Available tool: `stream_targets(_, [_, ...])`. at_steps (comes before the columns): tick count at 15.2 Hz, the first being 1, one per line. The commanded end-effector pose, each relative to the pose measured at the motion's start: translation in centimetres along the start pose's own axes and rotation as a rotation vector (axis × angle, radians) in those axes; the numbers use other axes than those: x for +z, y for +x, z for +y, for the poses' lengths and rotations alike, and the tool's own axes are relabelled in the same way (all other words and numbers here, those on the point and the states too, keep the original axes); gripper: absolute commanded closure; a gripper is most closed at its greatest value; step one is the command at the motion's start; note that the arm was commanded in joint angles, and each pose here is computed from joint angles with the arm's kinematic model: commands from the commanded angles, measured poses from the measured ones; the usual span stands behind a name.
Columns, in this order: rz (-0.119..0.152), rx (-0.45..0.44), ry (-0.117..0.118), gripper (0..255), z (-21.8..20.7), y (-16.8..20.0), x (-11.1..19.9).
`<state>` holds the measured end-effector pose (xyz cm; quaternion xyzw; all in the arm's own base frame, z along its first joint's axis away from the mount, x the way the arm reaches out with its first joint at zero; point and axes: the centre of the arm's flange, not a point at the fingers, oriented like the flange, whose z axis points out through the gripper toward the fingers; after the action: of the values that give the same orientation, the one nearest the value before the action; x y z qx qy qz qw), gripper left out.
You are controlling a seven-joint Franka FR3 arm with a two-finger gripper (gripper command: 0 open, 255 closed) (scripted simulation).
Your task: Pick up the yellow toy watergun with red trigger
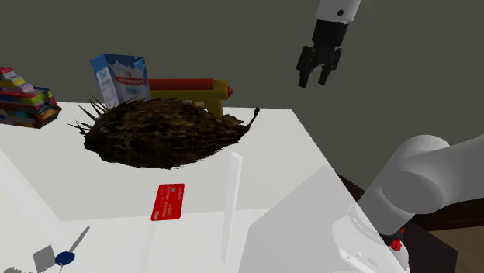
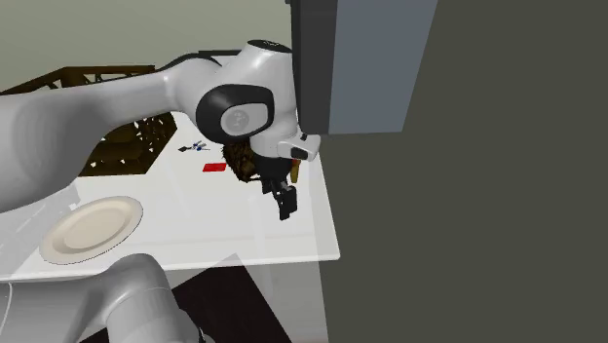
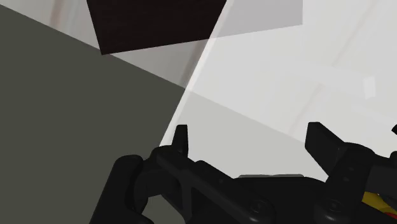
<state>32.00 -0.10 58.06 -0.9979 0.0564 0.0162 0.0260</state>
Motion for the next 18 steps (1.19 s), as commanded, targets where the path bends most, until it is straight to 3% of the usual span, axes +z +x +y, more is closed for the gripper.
stream_targets(1, [0.000,0.000,0.000,0,0.0,0.0,0.0])
stream_targets(18, [-0.060,-0.508,-0.055,0,-15.9,17.1,1.0])
